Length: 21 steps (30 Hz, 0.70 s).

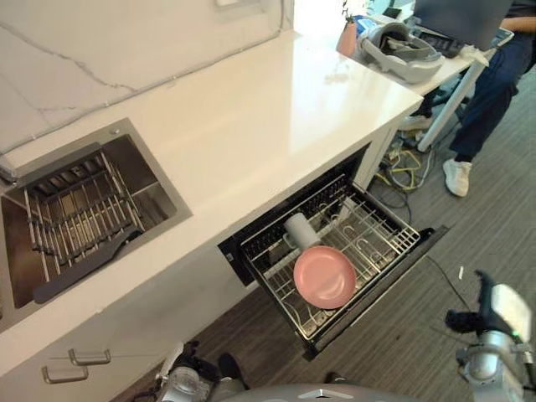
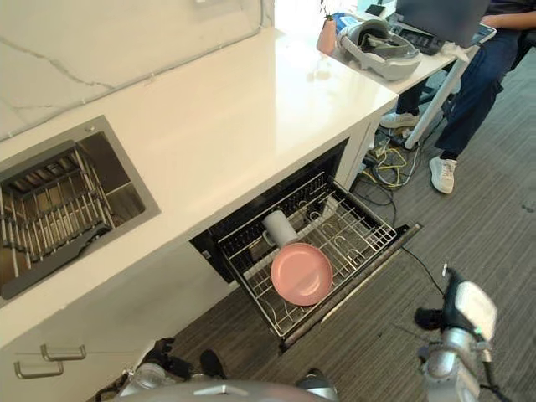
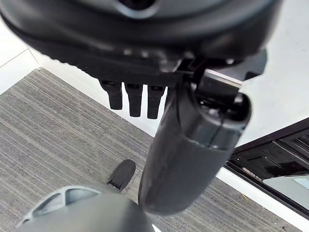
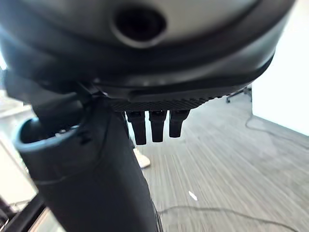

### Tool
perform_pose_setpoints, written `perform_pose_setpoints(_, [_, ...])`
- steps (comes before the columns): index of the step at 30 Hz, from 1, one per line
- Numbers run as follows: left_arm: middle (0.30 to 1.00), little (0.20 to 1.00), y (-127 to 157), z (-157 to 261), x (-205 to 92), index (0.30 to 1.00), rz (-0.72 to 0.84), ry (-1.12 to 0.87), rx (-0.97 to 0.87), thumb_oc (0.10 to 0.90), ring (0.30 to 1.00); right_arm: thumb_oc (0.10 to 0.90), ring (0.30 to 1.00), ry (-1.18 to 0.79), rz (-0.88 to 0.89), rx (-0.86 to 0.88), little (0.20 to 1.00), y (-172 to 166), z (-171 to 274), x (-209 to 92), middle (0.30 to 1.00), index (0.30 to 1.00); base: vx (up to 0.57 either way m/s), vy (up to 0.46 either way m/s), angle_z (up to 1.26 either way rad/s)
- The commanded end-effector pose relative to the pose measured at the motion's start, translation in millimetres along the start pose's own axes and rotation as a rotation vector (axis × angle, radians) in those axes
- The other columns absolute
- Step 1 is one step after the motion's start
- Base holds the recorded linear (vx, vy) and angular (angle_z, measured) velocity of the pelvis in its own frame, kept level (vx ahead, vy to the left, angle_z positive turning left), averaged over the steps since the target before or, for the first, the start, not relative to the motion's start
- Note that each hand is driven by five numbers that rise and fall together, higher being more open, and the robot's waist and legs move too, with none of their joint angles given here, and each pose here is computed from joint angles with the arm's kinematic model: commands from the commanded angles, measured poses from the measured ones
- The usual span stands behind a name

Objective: Place the dishes in the dishwasher.

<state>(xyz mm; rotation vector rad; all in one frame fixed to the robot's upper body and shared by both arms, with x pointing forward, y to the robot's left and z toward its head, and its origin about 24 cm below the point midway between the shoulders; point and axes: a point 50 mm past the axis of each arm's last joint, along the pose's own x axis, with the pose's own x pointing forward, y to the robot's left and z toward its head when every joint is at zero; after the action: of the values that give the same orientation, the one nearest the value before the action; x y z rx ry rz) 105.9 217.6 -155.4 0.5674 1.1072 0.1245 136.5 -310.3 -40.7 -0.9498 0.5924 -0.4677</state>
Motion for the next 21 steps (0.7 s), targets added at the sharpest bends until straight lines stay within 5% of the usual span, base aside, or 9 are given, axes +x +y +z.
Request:
perform_pose_setpoints(1, [0.9,0.9,4,-8,2,0.9,0.001,0.041,0.024,0.8,0.9,0.4,0.3,-0.145,-0.026,0.21,0.3,-9,44,18,0.3,0.3,0.0,0.0,0.0])
perform_pose_setpoints(13, [0.9,0.9,13,-10,3,0.9,0.022,0.014,0.06,0.8,0.9,0.4,0.3,-0.21,0.131,0.56,0.3,36,144,55,0.3,0.3,0.0,-0.003,0.04])
perform_pose_setpoints(21, [0.9,0.9,14,-1,4,0.9,0.043,-0.014,0.038,0.8,0.9,0.4,0.3,-0.208,0.157,0.866,0.3,19,218,75,0.3,0.3,-0.04,0.001,0.16])
